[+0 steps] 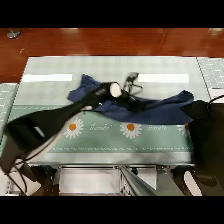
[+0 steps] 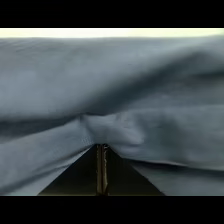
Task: Fold the shirts.
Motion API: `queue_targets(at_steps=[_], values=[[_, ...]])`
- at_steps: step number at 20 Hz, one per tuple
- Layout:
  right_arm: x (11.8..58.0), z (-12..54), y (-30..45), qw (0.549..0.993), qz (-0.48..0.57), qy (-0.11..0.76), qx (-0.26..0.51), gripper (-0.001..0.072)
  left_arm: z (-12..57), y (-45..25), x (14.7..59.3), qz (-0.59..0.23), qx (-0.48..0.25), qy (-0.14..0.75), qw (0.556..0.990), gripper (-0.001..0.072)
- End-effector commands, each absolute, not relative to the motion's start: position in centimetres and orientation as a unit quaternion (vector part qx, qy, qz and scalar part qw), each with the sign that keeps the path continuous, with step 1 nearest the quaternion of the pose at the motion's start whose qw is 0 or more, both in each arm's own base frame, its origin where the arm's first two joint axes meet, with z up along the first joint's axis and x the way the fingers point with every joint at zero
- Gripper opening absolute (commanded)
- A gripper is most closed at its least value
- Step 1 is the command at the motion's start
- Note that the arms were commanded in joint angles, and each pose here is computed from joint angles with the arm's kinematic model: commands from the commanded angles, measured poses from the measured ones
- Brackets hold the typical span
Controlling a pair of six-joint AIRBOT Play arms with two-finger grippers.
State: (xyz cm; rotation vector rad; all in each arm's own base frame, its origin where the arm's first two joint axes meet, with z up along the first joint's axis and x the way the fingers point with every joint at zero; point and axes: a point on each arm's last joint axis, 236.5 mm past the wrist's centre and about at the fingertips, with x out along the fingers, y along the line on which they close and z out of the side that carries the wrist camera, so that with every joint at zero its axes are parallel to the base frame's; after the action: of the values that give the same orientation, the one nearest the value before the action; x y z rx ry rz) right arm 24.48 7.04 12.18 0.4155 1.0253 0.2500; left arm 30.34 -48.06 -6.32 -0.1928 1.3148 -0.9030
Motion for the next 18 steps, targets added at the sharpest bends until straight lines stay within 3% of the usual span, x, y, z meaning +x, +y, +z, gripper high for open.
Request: queue_targets(at_steps=[1,3,5,8,12,15,18], values=[[23.8,12.5,7.2,0.844,0.116,0.483,0.201,0.0024,-8.5,-52.6,23.2,-0.449,-0.078,0.635,0.624,0.0018],[23.8,12.5,7.2,0.844,0.116,0.483,0.201,0.0024,-7.9,-52.3,22.2,-0.471,-0.053,0.637,0.607,0.0018],[23.8,12.4,7.3,0.841,0.12,0.487,0.203,0.0024,-6.0,-50.6,25.1,-0.467,-0.066,0.634,0.613,0.0018],[24.8,13.3,10.0,0.823,0.179,0.491,0.223,0.0024,-1.4,-45.2,32.6,-0.452,-0.1,0.601,0.652,0.0018],[28.1,16.3,14.9,0.82,0.254,0.47,0.206,0.0024,5.8,-32.3,39.9,-0.386,-0.105,0.554,0.73,0.0018],[31.5,16.6,19.8,0.805,0.301,0.476,0.186,0.0024,9.7,-21.0,40.3,-0.306,-0.112,0.507,0.798,0.0018],[35.5,14.8,25.8,0.782,0.339,0.497,0.164,0.0024,11.6,-12.5,36.4,-0.231,-0.143,0.461,0.845,0.0019]])
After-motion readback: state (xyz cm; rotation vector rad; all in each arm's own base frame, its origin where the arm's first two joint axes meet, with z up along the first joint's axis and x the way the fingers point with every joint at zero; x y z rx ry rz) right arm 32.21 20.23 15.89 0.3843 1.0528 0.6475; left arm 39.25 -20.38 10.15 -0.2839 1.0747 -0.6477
